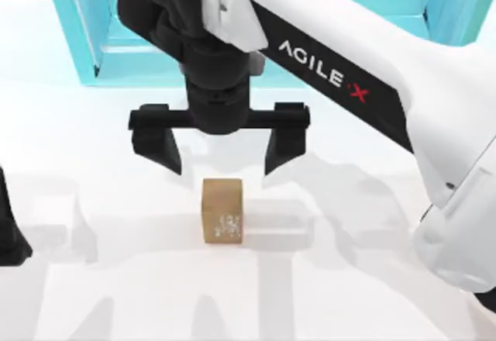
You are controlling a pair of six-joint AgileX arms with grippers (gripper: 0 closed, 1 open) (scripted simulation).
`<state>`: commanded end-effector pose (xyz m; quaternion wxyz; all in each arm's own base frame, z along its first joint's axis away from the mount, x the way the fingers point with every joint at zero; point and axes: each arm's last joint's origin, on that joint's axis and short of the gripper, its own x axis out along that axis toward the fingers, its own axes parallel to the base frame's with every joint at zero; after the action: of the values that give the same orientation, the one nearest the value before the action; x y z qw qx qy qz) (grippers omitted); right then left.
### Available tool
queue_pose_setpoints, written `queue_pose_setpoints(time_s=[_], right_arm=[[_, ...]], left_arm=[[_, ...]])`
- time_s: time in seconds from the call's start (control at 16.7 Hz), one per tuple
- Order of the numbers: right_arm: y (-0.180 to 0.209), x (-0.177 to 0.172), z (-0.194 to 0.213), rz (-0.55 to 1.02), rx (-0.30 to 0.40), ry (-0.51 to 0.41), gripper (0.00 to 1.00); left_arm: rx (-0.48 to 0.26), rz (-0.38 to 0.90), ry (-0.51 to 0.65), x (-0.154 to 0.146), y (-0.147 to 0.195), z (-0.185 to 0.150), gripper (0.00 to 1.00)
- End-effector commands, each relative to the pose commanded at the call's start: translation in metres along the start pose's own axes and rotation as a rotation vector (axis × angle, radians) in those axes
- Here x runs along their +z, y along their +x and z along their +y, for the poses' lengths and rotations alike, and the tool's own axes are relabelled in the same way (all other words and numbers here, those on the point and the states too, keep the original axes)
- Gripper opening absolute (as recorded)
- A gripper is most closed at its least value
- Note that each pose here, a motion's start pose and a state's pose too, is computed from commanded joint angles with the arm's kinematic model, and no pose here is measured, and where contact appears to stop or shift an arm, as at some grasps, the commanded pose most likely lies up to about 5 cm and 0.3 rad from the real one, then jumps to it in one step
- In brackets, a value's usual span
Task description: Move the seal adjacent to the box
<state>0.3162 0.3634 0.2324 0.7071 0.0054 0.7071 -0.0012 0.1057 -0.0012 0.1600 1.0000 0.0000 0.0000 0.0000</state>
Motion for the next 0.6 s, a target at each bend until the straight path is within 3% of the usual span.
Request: queue_pose_setpoints(time_s=[0.6], right_arm=[[0.021,0.004,0.002,0.000,0.001,0.000,1.00]], left_arm=[[0.000,0.000,0.000,0.000,0.000,0.000,1.00]])
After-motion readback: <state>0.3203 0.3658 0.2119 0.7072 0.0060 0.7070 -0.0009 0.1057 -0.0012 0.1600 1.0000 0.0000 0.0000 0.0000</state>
